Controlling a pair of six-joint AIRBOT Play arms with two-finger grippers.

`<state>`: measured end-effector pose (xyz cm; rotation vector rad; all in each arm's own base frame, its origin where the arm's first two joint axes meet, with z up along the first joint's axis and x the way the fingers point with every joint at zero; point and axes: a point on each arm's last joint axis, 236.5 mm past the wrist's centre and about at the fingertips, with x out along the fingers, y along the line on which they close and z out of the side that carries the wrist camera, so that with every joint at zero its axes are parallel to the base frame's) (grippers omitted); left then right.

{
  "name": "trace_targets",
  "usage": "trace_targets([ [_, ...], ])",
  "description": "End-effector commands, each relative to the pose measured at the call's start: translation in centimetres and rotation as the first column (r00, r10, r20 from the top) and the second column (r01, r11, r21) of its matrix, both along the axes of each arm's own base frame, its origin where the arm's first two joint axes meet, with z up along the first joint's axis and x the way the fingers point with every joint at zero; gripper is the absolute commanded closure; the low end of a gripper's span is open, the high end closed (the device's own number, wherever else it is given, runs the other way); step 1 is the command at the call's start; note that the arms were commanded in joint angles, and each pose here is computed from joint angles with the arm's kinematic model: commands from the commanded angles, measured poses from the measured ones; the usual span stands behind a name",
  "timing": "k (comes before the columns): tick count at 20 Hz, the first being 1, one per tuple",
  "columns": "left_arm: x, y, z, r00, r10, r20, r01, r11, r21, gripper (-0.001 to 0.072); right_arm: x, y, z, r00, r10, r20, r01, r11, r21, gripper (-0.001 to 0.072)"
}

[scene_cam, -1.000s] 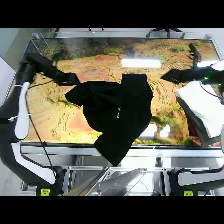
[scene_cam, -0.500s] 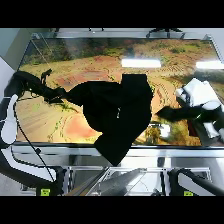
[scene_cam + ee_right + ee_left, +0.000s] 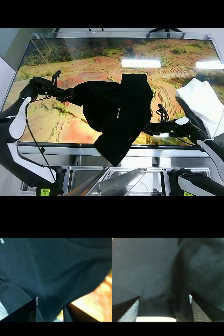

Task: Fold the shirts.

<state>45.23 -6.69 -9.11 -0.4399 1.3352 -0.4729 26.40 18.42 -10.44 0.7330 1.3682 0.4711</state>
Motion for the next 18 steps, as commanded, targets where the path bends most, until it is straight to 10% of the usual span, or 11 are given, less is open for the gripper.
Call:
trace_targets([
  [1, -1.7, 0.0, -1.0, 0.988, -0.099, -0.115, 0.1, 0.995, -0.002, 0.0013, 0.8, 0.7, -0.3, 0.999, -0.019, 0.034, 0.018, 1.0, 0.008, 0.0349],
  [3, -1.4, 1.1, 0.3, 0.986, -0.113, -0.119, 0.115, 0.993, 0.01, 0.0013, 0.8, 0.7, -0.4, 0.999, -0.019, 0.034, 0.019, 1.0, 0.008, 0.0368],
  [4, -0.9, 1.7, 1.5, 0.989, -0.111, -0.1, 0.112, 0.994, 0.01, 0.0013, 0.7, 0.7, -0.3, 0.999, -0.019, 0.034, 0.018, 1.0, 0.009, 0.0535],
  [7, 0.4, 3.5, 5.9, 0.996, -0.093, -0.008, 0.093, 0.995, 0.038, 0.0013, 0.7, 0.8, -0.3, 0.999, -0.019, 0.032, 0.018, 1.0, 0.014, 0.0691],
  [18, -2.3, 5.4, -0.1, 0.995, 0.053, -0.081, -0.053, 0.999, 0.002, 0.0013, 0.5, 1.1, 0.0, 1.0, -0.007, 0.029, 0.006, 1.0, 0.028, 0.0692],
])
